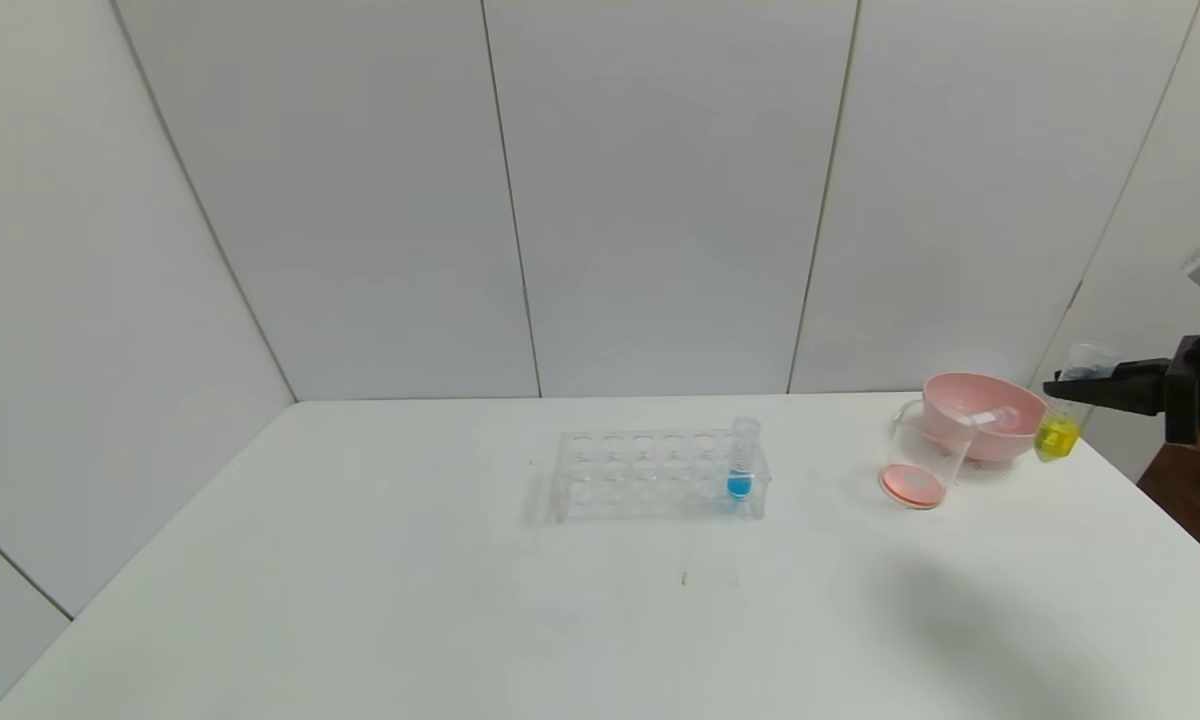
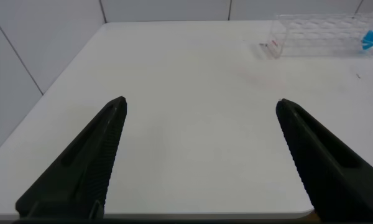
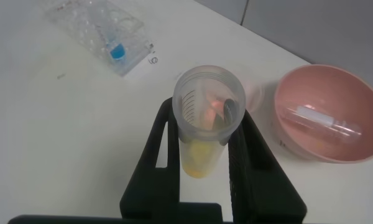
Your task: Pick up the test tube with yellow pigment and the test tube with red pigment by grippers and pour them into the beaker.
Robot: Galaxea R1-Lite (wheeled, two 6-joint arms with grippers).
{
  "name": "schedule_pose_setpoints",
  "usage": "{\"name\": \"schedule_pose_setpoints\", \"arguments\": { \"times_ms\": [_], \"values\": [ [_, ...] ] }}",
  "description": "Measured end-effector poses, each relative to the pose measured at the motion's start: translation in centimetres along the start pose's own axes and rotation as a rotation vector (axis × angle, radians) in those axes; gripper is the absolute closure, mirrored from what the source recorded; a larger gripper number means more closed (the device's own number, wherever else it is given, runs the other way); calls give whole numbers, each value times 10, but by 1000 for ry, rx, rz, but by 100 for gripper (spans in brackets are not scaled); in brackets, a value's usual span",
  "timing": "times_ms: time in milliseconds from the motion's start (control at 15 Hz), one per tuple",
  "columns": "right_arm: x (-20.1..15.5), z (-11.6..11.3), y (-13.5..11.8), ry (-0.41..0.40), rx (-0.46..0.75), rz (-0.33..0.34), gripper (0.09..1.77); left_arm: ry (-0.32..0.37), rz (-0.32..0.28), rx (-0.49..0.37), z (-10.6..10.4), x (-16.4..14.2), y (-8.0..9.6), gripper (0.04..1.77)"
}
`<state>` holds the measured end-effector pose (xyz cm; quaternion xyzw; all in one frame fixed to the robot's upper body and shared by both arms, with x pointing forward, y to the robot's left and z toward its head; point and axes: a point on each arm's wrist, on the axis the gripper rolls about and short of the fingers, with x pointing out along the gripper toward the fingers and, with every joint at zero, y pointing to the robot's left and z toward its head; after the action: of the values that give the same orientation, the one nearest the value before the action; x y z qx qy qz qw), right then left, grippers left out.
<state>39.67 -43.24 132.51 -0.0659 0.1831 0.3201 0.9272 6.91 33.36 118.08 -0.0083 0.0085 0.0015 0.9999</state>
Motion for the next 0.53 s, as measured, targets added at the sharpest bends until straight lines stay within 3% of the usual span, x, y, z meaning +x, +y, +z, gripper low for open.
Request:
{"name": "schedule_pose_setpoints", "arguments": {
  "times_ms": [333, 533],
  "values": [
    [2, 5, -45, 53, -66, -24, 135, 0, 0, 0, 0, 0, 0, 9],
    [13, 1, -65, 131, -163, -47, 135, 0, 0, 0, 0, 0, 0, 9]
  ]
}}
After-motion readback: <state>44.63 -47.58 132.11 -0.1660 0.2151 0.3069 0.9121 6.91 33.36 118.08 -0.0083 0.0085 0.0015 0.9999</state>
